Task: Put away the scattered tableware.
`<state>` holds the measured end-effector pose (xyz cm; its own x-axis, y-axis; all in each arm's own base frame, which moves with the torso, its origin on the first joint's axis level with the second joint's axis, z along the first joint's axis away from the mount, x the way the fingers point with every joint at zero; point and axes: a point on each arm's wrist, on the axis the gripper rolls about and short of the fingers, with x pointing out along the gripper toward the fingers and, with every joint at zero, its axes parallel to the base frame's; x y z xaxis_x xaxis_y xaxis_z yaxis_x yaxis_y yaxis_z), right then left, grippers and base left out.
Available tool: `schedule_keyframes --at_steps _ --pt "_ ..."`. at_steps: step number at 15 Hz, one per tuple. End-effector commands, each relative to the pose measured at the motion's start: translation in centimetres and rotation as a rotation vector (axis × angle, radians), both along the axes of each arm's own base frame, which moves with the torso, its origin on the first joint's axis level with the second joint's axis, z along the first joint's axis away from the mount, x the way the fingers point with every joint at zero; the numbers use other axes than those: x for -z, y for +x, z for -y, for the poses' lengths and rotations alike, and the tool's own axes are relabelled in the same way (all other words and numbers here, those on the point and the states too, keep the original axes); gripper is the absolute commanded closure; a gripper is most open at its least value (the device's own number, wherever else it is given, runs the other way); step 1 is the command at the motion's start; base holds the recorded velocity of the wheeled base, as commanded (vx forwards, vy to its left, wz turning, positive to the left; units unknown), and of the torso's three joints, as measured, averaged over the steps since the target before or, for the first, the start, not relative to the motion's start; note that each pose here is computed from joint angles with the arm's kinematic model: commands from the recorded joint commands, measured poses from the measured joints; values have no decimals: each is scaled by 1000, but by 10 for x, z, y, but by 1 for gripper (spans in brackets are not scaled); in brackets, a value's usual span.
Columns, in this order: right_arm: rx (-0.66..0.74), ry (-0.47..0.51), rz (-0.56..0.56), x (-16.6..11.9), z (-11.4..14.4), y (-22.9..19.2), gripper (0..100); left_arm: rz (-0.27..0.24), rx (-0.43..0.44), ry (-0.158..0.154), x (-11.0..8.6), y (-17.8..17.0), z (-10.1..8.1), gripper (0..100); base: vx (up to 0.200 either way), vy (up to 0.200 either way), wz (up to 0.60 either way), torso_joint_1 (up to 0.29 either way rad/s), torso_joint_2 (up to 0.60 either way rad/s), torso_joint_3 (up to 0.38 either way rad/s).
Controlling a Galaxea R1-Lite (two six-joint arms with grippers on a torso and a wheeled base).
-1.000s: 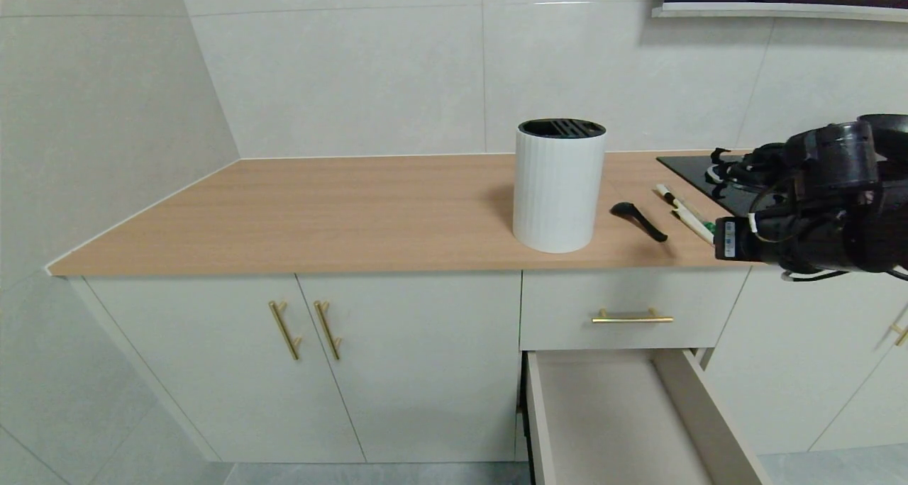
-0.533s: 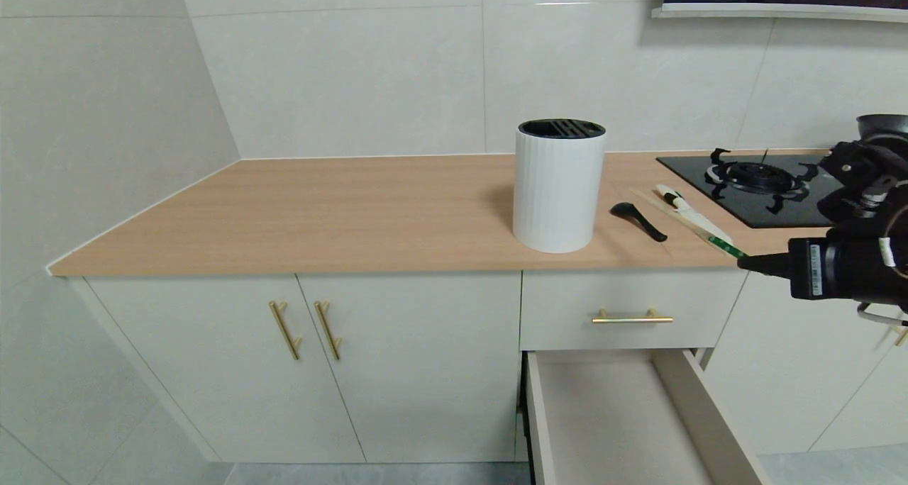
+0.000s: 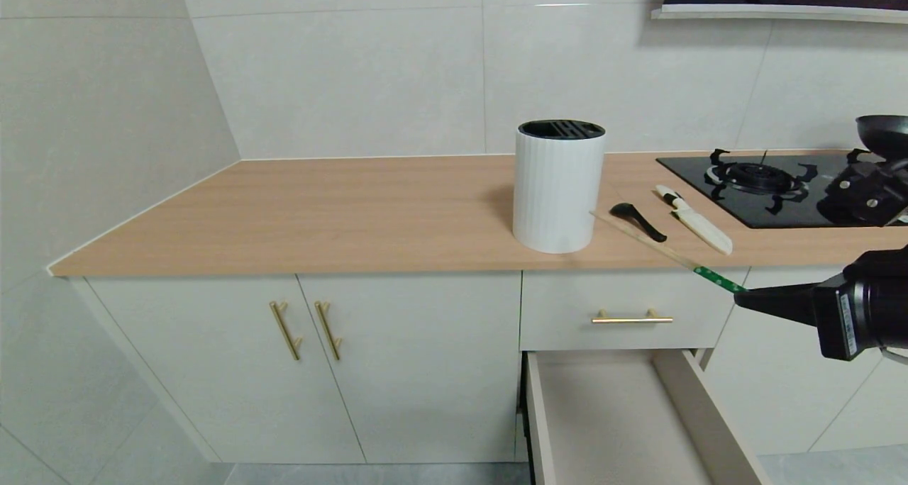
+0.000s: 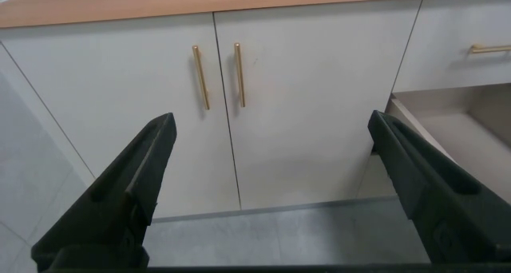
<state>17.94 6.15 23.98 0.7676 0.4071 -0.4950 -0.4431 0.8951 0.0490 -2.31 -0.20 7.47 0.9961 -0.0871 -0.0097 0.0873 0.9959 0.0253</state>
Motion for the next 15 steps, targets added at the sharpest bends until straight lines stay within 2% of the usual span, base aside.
schedule_keyframes --at_steps 1,6,15 --pt "-23 -9 -25 7 -5 0 100 -1 0 0 0 0 0 0 0 0 0 0 0 0" --pt "-66 -60 -67 22 -10 5 100 -1 0 0 0 0 0 0 0 0 0 -39 79 50" --pt "-117 -89 -112 35 -21 7 100 -1 0 0 0 0 0 0 0 0 0 -170 447 273"
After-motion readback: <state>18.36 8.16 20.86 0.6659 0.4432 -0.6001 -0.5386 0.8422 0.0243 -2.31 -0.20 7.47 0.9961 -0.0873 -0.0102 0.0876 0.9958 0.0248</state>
